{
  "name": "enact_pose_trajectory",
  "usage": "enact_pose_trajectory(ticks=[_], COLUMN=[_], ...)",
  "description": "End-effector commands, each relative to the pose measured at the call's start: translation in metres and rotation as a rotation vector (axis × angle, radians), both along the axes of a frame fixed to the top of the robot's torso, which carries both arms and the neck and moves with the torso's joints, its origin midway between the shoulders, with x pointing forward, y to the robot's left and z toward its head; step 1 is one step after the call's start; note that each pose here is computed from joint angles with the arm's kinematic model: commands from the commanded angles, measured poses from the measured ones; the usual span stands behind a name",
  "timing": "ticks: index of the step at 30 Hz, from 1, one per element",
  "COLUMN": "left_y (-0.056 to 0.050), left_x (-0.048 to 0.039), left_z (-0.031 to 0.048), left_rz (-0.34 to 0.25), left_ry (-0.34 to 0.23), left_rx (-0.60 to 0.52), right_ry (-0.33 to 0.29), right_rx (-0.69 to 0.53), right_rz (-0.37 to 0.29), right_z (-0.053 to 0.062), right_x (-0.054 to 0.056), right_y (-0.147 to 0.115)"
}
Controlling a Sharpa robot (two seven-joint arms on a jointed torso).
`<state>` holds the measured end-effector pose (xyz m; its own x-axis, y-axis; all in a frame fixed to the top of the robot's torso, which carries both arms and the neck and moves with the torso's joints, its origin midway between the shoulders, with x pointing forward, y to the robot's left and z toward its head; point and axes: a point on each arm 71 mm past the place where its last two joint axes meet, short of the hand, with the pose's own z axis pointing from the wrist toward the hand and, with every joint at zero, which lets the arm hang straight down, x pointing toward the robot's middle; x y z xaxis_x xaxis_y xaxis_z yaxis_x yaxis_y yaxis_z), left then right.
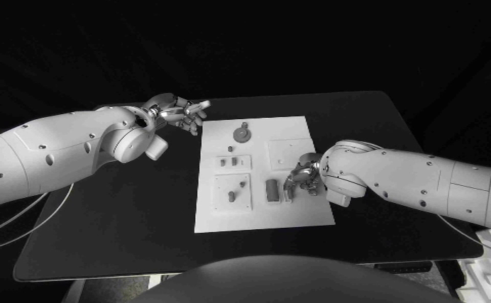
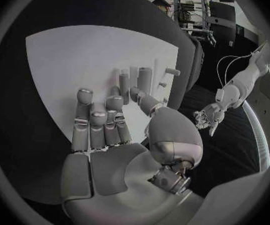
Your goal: Assemble the parts on the task board
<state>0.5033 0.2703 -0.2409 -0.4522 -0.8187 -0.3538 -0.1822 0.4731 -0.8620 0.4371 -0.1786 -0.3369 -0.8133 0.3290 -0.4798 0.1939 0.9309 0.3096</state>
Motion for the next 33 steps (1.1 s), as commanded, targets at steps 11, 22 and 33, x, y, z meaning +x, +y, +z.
enact_pose_trajectory(ticks=[11, 22, 33], left_y=[-0.0018, -0.0018, -0.0018], left_x=[-0.0004, -0.0003, -0.0002], left_z=[0.0008, 0.0008, 0.0005], left_rz=[-0.014, -0.014, -0.017], left_ry=[0.001, 0.002, 0.005], left_rx=[-0.003, -0.002, 0.001], right_ry=[0.003, 0.008, -0.005], right_rx=[0.013, 0.018, 0.022], right_rz=[0.028, 0.037, 0.039], right_z=[-0.0001, 0.0001, 0.0014], right_x=[-0.0018, -0.0032, -0.0047], right_y=[0.0037, 0.0049, 0.0036])
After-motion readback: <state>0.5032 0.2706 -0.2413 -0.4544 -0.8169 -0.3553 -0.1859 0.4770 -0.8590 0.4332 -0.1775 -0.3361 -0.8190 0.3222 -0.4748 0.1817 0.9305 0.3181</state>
